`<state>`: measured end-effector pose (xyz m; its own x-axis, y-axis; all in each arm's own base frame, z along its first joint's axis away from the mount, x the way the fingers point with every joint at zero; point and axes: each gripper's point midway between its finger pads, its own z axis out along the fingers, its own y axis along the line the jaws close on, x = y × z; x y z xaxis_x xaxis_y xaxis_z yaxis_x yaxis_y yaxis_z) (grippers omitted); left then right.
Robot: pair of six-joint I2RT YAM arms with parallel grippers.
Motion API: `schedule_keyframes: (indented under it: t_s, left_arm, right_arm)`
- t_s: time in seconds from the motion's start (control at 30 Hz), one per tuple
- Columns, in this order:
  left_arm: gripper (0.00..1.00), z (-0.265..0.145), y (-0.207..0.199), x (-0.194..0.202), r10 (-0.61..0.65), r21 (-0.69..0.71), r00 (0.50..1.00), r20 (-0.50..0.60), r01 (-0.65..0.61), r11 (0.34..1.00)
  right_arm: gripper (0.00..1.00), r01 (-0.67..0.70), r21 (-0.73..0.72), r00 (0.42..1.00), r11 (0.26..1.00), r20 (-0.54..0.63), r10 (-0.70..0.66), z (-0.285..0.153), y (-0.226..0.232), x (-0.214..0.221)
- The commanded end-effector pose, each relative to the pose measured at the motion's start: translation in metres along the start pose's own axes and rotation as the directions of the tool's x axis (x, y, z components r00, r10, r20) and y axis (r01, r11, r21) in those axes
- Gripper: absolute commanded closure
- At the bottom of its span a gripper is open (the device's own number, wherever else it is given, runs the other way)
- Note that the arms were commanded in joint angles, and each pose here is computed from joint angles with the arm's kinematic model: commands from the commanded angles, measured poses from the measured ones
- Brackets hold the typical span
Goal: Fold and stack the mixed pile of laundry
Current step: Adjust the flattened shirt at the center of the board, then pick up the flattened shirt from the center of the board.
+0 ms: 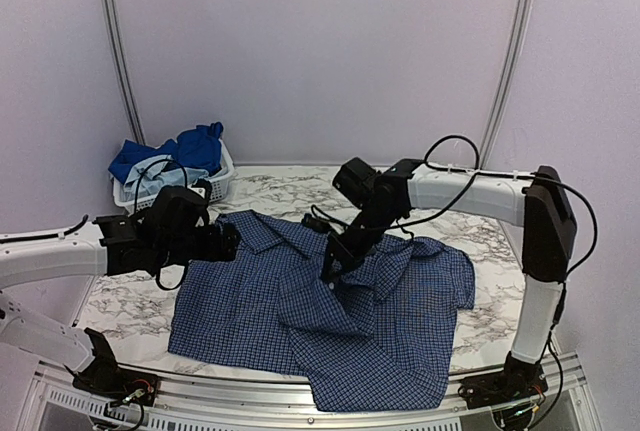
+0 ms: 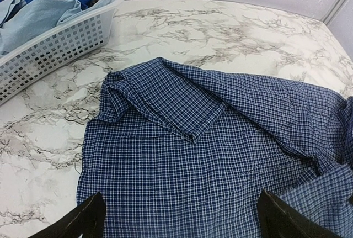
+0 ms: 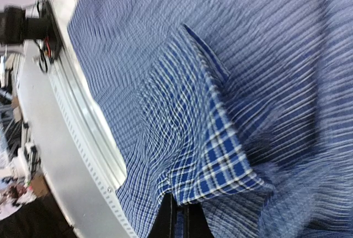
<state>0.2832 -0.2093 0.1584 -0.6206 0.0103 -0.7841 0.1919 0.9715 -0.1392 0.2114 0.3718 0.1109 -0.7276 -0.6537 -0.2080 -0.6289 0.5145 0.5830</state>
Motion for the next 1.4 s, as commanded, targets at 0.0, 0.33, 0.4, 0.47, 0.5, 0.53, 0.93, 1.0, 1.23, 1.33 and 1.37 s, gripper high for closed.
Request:
schedule_keyframes:
  t_s: [0.0,0.33,0.4,0.47,0.5,0.53,0.93,1.0,1.23,1.33,1.37]
  left_arm:
    - [0.01,0.009,0.009,-0.013,-0.021,-0.015,0.999,-0.033,0.020,1.000]
    - [0.01,0.066,-0.025,-0.019,0.337,0.069,0.923,-0.189,-0.329,0.942]
    - [0.01,0.081,-0.032,-0.021,0.399,0.084,0.890,-0.218,-0.391,0.917]
    - [0.02,0.096,-0.035,-0.022,0.456,0.085,0.856,-0.243,-0.449,0.889]
    - [0.04,0.103,-0.036,-0.022,0.487,0.089,0.837,-0.252,-0.481,0.872]
    - [0.06,0.110,-0.036,-0.022,0.513,0.095,0.818,-0.262,-0.507,0.857]
    - [0.34,0.158,-0.022,-0.008,0.653,0.229,0.686,-0.320,-0.613,0.756]
    - [0.34,0.155,-0.027,-0.002,0.677,0.287,0.668,-0.307,-0.614,0.736]
    - [0.34,0.160,-0.040,0.019,0.687,0.416,0.662,-0.299,-0.557,0.719]
    - [0.36,0.175,-0.032,0.025,0.694,0.380,0.637,-0.337,-0.582,0.719]
    - [0.37,0.180,-0.026,0.025,0.696,0.357,0.626,-0.351,-0.598,0.718]
  right_arm:
    - [1.00,0.038,0.167,0.962,0.985,0.260,-0.081,-0.095,-0.009,-0.063]
    - [1.00,-0.211,0.617,0.673,0.758,0.654,-0.345,-0.327,-0.083,-0.163]
    - [1.00,-0.247,0.703,0.605,0.667,0.649,-0.461,-0.363,-0.085,-0.181]
    - [1.00,-0.274,0.764,0.546,0.584,0.624,-0.559,-0.392,-0.085,-0.198]
    - [1.00,-0.291,0.780,0.509,0.553,0.616,-0.601,-0.406,-0.086,-0.206]
    - [1.00,-0.321,0.794,0.474,0.517,0.607,-0.638,-0.420,-0.087,-0.212]
    - [1.00,-0.529,0.827,0.385,0.192,0.435,-0.814,-0.473,-0.122,-0.248]
    - [1.00,-0.548,0.818,0.366,0.176,0.424,-0.829,-0.479,-0.121,-0.252]
    - [1.00,-0.626,0.777,0.346,0.068,0.354,-0.869,-0.499,-0.122,-0.250]
    - [1.00,-0.644,0.763,0.327,0.052,0.337,-0.883,-0.504,-0.120,-0.250]
    - [1.00,-0.646,0.761,0.317,0.054,0.332,-0.888,-0.505,-0.118,-0.251]
